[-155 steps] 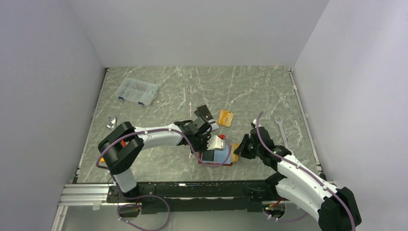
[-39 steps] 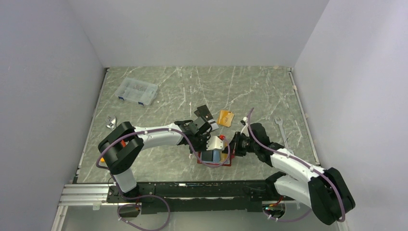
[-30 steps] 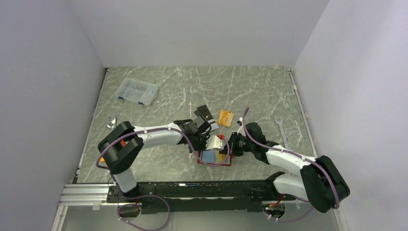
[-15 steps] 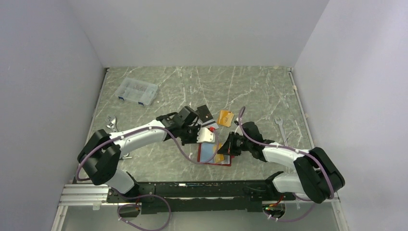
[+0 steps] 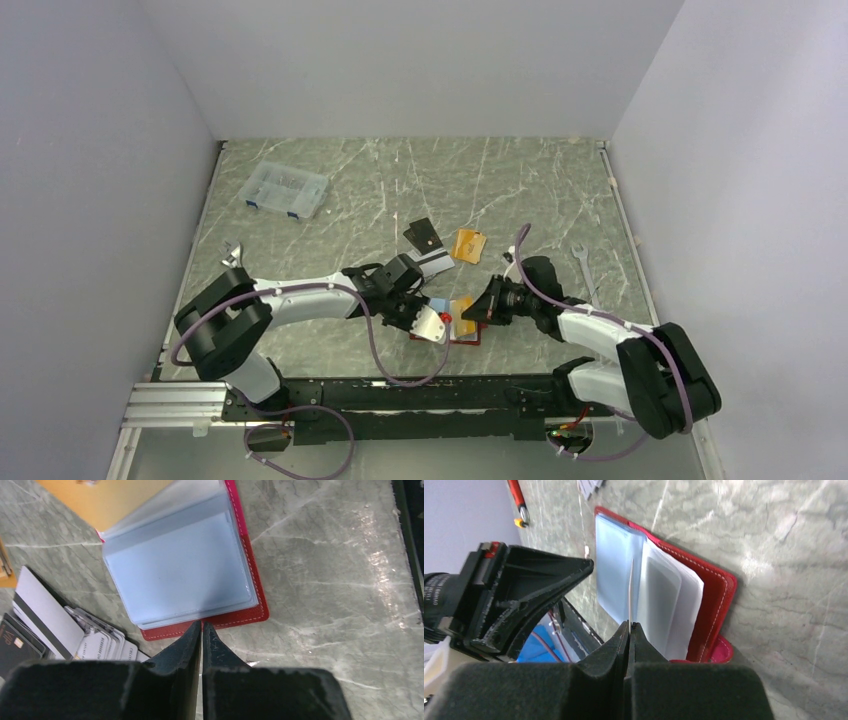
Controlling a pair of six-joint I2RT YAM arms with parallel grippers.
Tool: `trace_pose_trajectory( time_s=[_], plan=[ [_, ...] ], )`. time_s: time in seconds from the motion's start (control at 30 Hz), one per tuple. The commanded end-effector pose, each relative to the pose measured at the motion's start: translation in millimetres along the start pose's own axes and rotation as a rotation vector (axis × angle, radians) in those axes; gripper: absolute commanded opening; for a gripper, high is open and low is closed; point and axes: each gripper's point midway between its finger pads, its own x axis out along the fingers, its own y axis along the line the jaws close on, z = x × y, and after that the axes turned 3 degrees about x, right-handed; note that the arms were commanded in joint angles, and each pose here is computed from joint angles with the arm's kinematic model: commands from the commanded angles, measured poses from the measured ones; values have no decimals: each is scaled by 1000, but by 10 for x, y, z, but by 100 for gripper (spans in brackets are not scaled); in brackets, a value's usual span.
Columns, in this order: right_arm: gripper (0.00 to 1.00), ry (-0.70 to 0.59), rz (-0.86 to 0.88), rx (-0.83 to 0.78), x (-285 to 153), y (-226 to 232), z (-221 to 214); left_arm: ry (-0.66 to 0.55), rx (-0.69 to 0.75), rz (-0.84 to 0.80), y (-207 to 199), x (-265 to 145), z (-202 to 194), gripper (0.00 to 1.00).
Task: Put the credit cards into the card holder
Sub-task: Turn over the card slot in the card holder.
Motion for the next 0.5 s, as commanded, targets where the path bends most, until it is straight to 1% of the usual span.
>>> trace_pose_trajectory(
  time_s=[0.0, 0.2, 0.47],
  plan=[
    [0, 57, 62, -2, 4, 64, -89, -30, 102, 44, 141, 38, 143, 11],
    [0, 87, 92, -9, 39, 109, -93, -14, 119, 43, 157, 85, 183, 11],
    [0, 113, 128, -11, 65, 124, -132, 22, 123, 21, 96, 154, 102, 11]
  ],
)
